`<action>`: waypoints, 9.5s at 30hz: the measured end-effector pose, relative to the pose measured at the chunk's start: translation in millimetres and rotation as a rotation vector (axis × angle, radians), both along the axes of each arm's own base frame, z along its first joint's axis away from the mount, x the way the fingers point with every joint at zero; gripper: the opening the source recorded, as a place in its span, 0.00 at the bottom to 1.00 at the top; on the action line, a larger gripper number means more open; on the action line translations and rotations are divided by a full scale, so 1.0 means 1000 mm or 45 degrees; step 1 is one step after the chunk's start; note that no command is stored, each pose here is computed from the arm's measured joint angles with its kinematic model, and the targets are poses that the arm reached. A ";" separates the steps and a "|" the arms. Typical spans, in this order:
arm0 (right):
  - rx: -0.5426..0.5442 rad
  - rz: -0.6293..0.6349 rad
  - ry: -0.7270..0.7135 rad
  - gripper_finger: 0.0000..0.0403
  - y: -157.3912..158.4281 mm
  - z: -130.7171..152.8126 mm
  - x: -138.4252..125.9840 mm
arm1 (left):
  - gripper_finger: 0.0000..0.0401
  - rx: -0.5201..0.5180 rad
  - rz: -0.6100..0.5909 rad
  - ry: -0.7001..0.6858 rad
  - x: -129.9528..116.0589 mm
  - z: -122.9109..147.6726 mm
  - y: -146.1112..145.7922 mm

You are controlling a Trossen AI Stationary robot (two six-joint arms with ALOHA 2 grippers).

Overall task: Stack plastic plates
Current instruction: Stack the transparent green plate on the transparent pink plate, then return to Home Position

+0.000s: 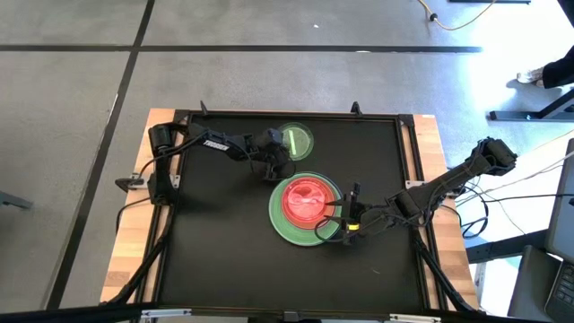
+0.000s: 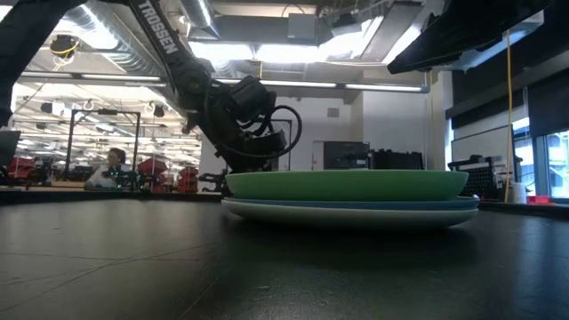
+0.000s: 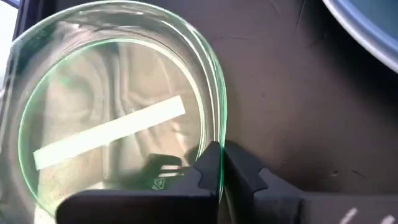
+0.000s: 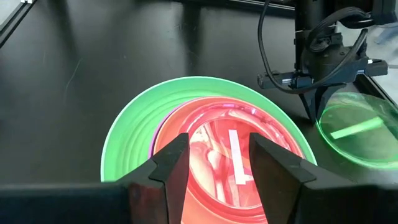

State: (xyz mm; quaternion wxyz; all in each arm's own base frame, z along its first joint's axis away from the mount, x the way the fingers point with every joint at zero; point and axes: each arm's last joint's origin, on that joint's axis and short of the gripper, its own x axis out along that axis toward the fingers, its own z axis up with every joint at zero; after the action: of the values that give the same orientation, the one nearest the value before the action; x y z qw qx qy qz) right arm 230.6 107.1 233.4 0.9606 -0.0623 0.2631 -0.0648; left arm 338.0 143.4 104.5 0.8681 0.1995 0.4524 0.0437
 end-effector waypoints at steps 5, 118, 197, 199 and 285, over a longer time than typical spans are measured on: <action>0.000 0.000 0.000 0.39 0.000 0.000 0.000 | 0.01 0.025 -0.003 0.009 0.002 0.002 -0.007; 0.149 0.086 -0.294 0.20 -0.068 -0.001 -0.046 | 0.11 -0.234 0.075 -0.782 -0.161 0.103 -0.136; 0.280 0.239 -0.733 0.01 -0.089 -0.064 -0.135 | 0.08 -0.355 0.037 -1.274 -0.241 0.064 -0.135; 0.257 0.240 -0.733 0.01 -0.089 -0.064 -0.135 | 0.08 -0.355 0.037 -1.274 -0.241 0.064 -0.135; 0.211 -0.030 -0.719 0.01 -0.120 -0.067 -0.134 | 0.08 -0.355 0.037 -1.274 -0.241 0.064 -0.135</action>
State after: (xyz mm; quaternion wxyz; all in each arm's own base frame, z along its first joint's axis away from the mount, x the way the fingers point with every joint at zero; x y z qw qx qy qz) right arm 96.8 -13.0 166.7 0.9968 0.0398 -0.0097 -0.0688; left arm 97.0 8.4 168.6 0.9958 0.0301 -0.0139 0.0850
